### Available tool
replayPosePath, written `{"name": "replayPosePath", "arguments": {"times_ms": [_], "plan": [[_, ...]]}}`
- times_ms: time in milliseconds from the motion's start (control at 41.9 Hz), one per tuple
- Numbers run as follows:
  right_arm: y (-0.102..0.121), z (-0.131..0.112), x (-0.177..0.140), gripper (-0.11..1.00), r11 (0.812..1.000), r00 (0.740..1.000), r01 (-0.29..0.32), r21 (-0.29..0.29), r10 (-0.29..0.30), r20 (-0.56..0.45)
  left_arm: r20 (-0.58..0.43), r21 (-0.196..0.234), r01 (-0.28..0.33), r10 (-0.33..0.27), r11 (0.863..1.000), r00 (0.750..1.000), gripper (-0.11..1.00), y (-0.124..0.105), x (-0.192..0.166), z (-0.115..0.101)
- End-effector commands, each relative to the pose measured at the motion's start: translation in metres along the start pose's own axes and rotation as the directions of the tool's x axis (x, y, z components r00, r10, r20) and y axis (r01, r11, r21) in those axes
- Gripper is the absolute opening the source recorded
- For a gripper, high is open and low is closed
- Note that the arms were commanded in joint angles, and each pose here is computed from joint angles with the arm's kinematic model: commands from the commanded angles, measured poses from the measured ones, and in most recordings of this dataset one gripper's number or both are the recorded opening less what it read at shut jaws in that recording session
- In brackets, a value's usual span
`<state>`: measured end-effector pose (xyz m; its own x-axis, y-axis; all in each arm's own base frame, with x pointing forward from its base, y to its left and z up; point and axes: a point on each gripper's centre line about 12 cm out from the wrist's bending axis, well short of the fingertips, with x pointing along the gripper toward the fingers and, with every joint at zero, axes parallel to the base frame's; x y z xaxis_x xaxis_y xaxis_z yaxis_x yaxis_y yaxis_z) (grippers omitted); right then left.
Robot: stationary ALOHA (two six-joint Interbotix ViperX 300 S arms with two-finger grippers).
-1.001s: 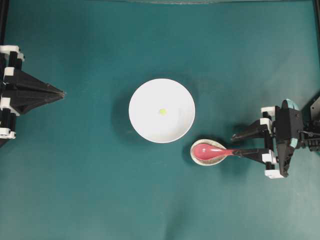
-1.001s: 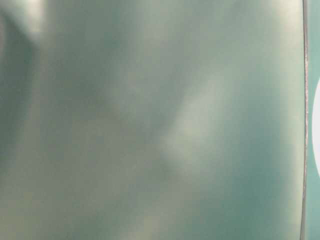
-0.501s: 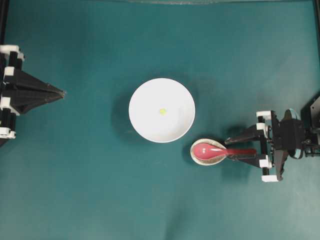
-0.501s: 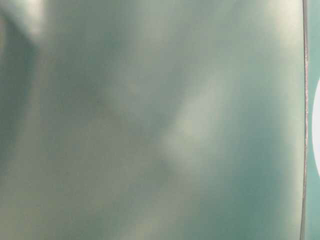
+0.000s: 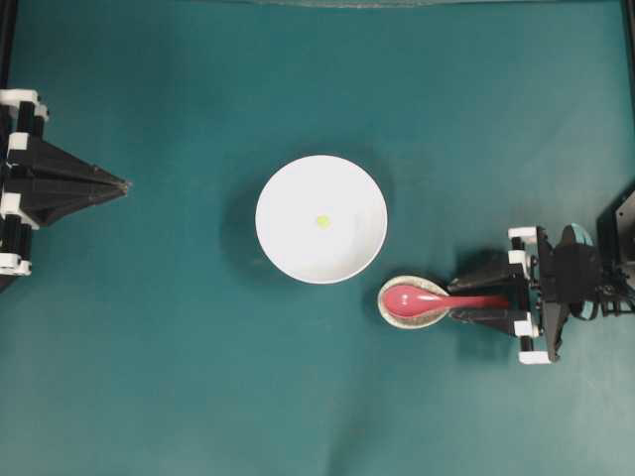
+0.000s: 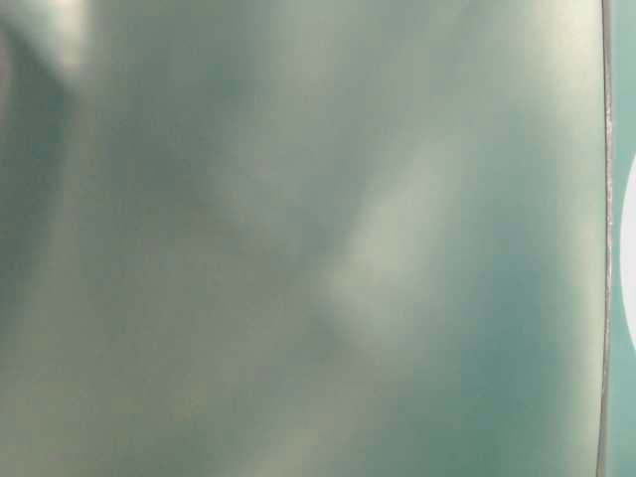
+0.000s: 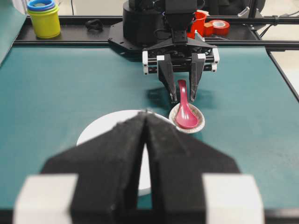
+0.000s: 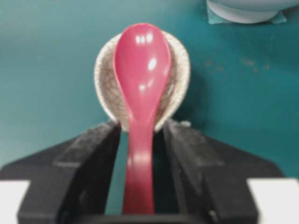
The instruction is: Scoop the yellow hexagonal prism block from the bowl with a spoon using the right arm.
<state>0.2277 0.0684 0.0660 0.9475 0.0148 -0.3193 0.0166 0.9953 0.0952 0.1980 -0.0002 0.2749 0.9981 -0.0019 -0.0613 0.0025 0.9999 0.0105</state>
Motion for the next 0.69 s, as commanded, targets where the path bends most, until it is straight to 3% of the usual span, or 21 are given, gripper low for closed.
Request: {"name": "replayPosePath", "arguments": {"times_ms": [0, 668], "plan": [[0.0022, 0.0035, -0.0007, 0.49, 1.0, 1.0, -0.011, 0.004, 0.011, 0.019, 0.023, 0.0, 0.0, 0.0, 1.0, 1.0, 0.0, 0.0, 0.0017, 0.0073], [0.0019, 0.0012, -0.0033, 0.45, 1.0, 1.0, -0.014, -0.002, 0.014, 0.008, 0.023, 0.0, 0.0, 0.0, 1.0, 1.0, 0.0, 0.0, 0.0017, 0.0073]]}}
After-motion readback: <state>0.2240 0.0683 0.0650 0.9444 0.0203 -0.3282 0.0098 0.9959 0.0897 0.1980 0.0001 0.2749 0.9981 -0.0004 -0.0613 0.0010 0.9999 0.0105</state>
